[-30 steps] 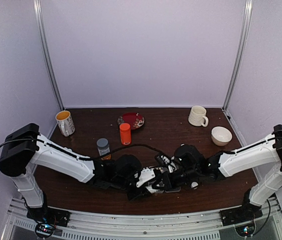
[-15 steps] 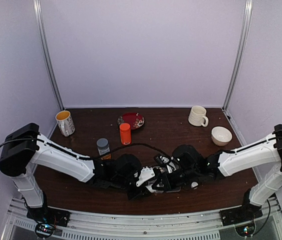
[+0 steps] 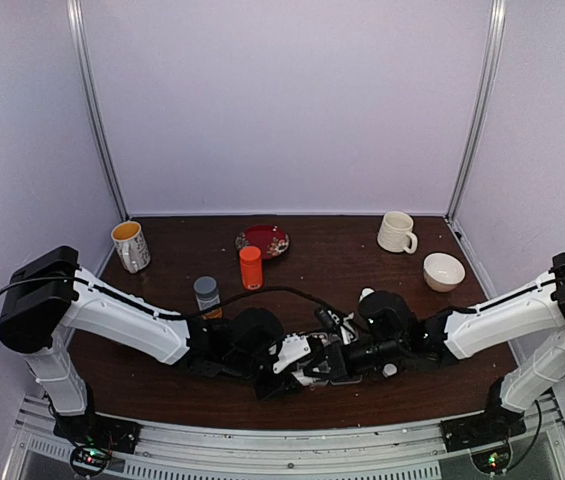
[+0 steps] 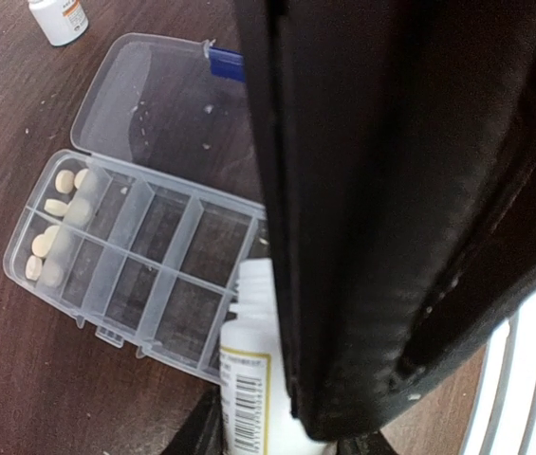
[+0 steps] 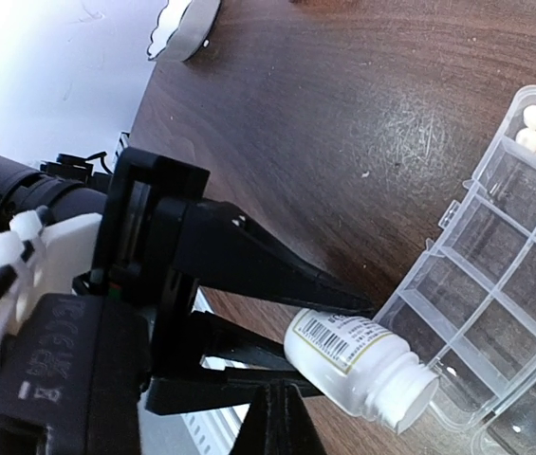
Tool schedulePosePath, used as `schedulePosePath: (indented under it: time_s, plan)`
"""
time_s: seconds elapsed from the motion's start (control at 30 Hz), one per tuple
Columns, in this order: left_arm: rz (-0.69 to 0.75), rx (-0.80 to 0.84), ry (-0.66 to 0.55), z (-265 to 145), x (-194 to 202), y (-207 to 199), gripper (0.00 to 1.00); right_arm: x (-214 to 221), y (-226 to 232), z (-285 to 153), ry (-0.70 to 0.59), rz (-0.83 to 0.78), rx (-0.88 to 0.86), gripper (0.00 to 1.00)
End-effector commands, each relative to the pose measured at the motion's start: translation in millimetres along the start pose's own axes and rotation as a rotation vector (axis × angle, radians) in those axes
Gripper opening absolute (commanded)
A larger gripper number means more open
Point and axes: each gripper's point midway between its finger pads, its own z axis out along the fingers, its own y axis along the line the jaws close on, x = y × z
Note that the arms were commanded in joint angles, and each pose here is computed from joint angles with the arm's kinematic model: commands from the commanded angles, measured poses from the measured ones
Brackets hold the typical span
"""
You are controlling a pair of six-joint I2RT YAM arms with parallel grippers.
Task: Sort the pills into containers
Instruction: Pour the pill into the compartment of the pill container.
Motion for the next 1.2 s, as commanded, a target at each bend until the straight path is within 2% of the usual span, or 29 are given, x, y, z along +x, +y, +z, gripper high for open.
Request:
schedulePosePath:
  time_s: [0.0, 0.07, 0.13, 0.4, 0.5, 0.67, 1.0, 1.07, 1.17]
  plan:
    - [-0.008, 0.003, -0.021, 1, -12, 2, 0.06, -5, 5, 3, -0.012, 0.003, -0.02, 0.0]
    - [-0.007, 0.003, -0.015, 1, -11, 2, 0.06, 6, -24, 7, 0.044, 0.004, 0.122, 0.0]
    - [-0.007, 0.003, -0.007, 1, -11, 2, 0.06, 11, -38, 6, 0.07, -0.006, 0.193, 0.0]
    - [-0.009, 0.001, 0.007, 0, -12, 2, 0.06, -25, 21, -16, -0.085, -0.055, -0.019, 0.0]
    - [-0.01, -0.001, 0.026, -1, -8, 2, 0.06, -19, 12, -11, -0.066, -0.038, -0.001, 0.0]
    - [-0.015, -0.002, 0.027, -1, -8, 2, 0.06, 4, -29, 5, 0.047, -0.007, 0.147, 0.0]
    - [-0.017, 0.0, 0.028, 0, -8, 2, 0.06, -26, 11, -20, -0.108, -0.049, 0.013, 0.0]
    - [-0.018, -0.001, 0.027, 0, -8, 2, 0.06, -22, 6, -18, -0.101, -0.031, 0.01, 0.0]
    - [-0.016, 0.001, 0.029, 0, -9, 2, 0.06, -5, -20, -2, -0.01, 0.001, 0.093, 0.0]
